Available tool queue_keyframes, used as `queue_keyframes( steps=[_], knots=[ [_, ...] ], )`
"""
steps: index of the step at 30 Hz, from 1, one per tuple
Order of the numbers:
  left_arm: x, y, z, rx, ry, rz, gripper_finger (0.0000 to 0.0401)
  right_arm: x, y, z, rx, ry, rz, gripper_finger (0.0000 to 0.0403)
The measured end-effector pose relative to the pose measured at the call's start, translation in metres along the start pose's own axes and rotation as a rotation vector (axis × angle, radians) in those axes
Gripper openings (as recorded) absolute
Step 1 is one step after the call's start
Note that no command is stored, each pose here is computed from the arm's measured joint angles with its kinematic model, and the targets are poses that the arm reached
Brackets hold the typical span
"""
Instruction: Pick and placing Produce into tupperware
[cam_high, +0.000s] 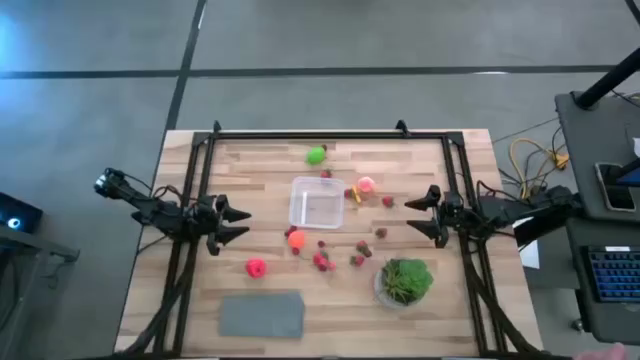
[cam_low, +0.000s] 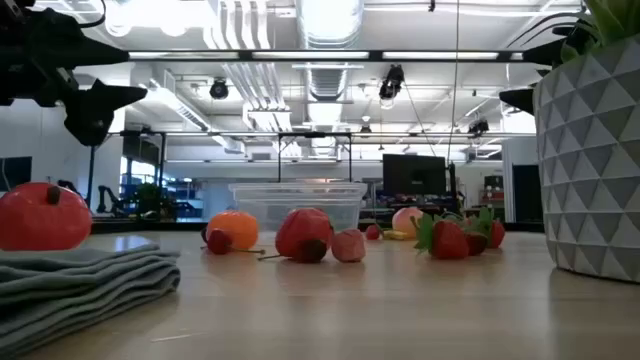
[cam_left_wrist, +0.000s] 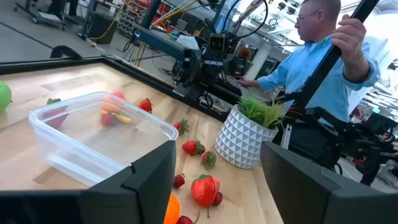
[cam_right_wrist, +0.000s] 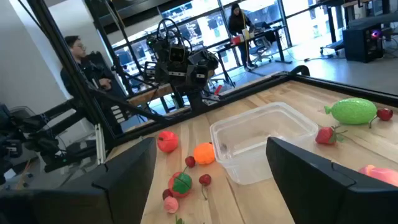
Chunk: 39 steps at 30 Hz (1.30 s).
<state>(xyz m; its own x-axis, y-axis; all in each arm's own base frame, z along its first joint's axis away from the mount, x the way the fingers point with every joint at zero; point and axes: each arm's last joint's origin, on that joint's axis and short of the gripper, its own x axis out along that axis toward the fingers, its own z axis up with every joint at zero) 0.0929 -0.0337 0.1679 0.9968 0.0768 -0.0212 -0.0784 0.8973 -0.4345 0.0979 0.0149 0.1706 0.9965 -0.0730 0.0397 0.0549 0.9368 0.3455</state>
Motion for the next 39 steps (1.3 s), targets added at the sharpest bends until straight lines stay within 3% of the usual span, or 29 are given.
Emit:
queue_keyframes(
  steps=[34,39],
  knots=[
    [0.000,0.000,0.000,0.000,0.000,0.000,0.0221,0.000,0.000,0.001,-0.004,-0.008,-0.002,0.0297],
    [0.000,0.000,0.000,0.000,0.000,0.000,0.0221,-0.002,-0.001,0.015,-0.036,-0.189,-0.160,0.0297]
  ],
)
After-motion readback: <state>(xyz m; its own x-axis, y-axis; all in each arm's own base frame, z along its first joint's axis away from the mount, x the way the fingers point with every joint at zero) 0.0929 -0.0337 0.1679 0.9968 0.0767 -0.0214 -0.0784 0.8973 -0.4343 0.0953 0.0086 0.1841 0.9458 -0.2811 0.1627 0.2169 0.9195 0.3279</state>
